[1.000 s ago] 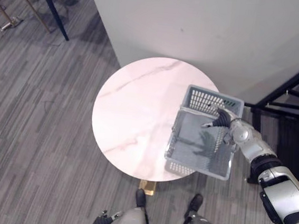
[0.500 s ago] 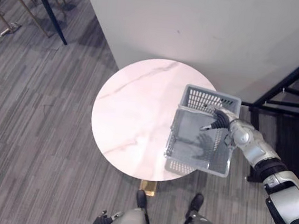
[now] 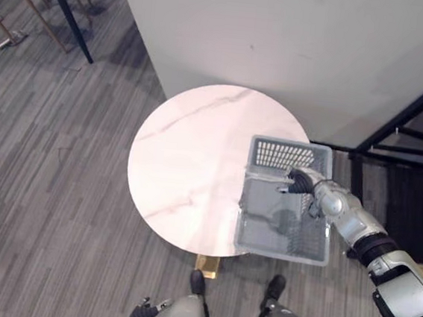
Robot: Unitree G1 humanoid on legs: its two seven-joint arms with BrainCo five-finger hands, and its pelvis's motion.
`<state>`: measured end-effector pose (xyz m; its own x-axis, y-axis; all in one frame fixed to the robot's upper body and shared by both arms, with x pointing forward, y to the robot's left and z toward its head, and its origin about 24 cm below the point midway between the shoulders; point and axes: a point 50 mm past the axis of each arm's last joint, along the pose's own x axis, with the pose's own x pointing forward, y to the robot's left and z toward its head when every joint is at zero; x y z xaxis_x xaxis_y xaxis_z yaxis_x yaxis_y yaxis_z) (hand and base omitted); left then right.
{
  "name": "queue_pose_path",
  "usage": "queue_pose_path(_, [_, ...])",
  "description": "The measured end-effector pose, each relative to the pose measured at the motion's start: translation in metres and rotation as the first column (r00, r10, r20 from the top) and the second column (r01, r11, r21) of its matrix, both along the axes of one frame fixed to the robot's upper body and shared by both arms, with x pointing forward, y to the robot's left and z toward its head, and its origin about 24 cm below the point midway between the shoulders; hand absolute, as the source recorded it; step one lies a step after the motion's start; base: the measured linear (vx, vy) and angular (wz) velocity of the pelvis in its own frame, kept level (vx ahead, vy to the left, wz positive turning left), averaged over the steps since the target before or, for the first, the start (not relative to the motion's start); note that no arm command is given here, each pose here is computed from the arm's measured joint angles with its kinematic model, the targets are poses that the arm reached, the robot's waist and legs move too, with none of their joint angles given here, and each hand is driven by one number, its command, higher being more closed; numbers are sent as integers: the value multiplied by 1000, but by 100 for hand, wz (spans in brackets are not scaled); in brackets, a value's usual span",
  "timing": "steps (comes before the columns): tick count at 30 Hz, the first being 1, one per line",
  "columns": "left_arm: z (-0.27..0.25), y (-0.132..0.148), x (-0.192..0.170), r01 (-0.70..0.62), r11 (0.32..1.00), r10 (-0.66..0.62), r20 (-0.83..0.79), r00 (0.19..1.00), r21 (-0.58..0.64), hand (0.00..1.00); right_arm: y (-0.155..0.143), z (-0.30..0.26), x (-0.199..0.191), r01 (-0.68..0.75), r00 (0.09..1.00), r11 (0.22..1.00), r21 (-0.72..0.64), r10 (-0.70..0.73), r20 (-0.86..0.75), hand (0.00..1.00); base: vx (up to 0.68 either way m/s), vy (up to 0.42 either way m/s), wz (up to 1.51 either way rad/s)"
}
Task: Pick vegetable in the basket
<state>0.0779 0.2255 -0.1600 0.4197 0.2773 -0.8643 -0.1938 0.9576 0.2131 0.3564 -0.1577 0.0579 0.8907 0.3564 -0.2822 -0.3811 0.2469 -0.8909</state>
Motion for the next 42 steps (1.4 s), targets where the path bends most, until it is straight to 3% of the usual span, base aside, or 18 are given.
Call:
queue_pose_path(20, [0, 5, -3, 46, 998, -44, -33, 998, 34, 0, -5, -29, -8, 19, 994, 997, -81, -27, -104, 100, 0, 0, 0])
queue_pose_path(29, [0, 7, -4, 81, 996, -79, -43, 996, 41, 0, 5, -28, -25, -169, 981, 974, -149, 150, -126, 100, -5, -4, -1])
queue_pose_path(42, [-2, 10, -21, 92, 994, -87, -88, 992, 53, 0, 11, 12, -47, -331, 943, 941, -73, 331, -11, 100, -16, -9, -5])
